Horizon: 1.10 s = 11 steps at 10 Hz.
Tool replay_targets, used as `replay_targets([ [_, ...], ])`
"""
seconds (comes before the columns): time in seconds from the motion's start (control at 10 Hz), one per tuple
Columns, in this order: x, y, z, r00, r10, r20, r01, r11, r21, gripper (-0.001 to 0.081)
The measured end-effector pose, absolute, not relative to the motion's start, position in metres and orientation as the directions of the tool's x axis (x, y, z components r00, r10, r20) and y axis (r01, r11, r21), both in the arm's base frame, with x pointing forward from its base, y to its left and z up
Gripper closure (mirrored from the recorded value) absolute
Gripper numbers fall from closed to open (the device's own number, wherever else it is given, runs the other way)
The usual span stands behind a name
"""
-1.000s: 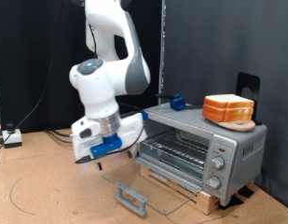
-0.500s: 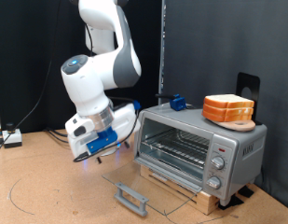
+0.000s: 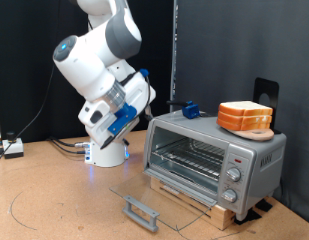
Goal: Make a piece of toast with the oven
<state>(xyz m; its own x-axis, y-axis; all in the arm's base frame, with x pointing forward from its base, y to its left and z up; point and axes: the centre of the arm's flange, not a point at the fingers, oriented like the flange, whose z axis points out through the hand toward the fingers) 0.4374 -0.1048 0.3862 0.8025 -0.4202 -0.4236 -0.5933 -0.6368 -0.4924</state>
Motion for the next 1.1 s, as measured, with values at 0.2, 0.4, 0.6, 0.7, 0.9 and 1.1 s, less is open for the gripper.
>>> replay_targets([
  [0.2,0.431,-0.1,0.413,0.82,-0.391,-0.418,-0.568,-0.646,-0.51,-0.0003],
  [0.4,0.428,-0.098,0.421,0.82,-0.394,-0.415,-0.568,-0.653,-0.501,-0.0003],
  [0.6,0.428,-0.079,0.433,0.894,-0.248,-0.373,-0.443,-0.619,-0.649,-0.0003],
  [0.7,0.424,-0.068,0.445,0.932,-0.147,-0.332,-0.352,-0.594,-0.724,-0.0003],
  [0.9,0.415,-0.052,0.467,0.985,0.032,-0.171,-0.123,-0.566,-0.815,-0.0003],
  [1.1,0.402,-0.04,0.488,0.983,0.186,0.004,0.116,-0.595,-0.795,-0.0003],
])
